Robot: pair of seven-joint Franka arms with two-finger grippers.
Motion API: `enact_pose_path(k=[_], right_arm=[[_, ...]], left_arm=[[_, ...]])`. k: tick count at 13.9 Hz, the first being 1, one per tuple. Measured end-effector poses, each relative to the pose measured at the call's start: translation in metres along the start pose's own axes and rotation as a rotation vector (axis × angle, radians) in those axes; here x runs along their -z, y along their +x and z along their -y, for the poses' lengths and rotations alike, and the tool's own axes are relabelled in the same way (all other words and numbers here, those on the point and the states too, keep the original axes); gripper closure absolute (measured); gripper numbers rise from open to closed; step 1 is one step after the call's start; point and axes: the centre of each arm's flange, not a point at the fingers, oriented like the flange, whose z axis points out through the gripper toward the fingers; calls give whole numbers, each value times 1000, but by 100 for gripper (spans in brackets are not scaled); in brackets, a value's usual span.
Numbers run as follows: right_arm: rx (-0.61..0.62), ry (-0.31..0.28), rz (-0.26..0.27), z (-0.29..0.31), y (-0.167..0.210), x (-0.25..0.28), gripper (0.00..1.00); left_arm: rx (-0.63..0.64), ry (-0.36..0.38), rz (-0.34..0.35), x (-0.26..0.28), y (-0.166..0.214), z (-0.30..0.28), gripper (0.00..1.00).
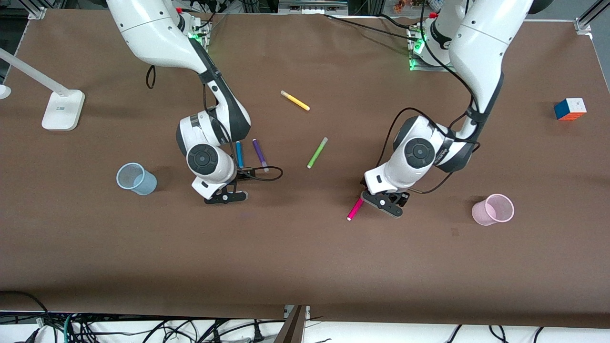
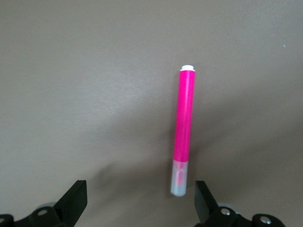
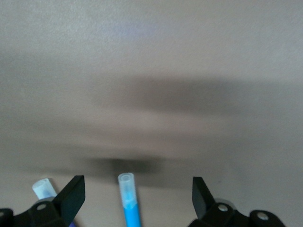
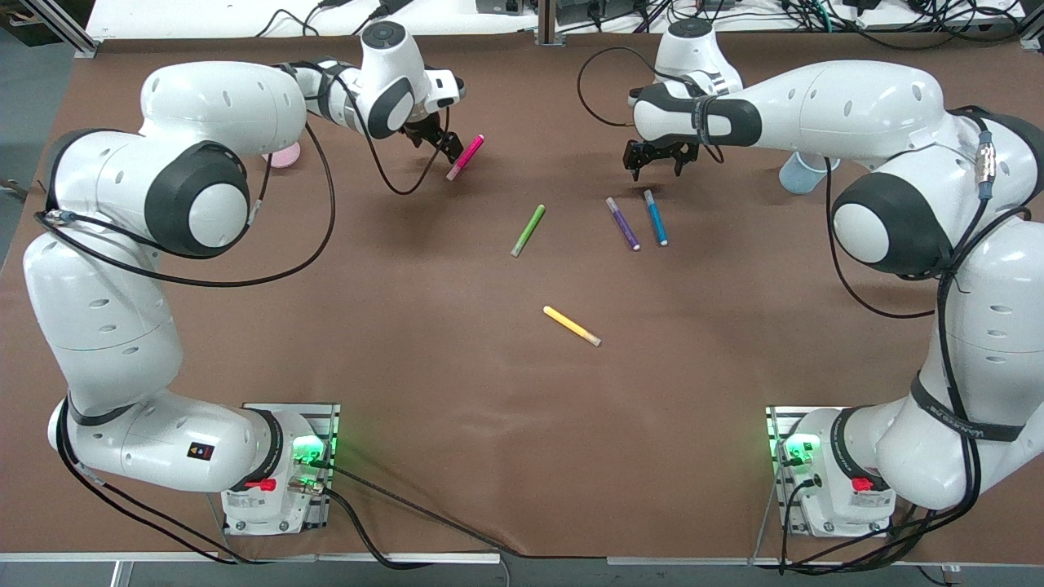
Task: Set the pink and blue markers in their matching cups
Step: 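Close the right gripper on the blue marker while the left gripper grasps the pink marker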
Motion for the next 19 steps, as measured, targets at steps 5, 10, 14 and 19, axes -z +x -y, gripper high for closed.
enact_pose_path(k=[5,10,14,19], right_arm=[[-29,4,1,4,-15,-27,0],[-30,1,10,1,-21,-29,15],[-31,1,10,1,-21,-28,60],[-24,5,2,3,-21,-25,83]], left_arm=[[40,3,-21,-8,3,-10,0],[54,-7,-28,-24,6,-19,16],[68,-8,-20,-31,5,-17,41],[114,-2,-34,-27,10,-9,83]])
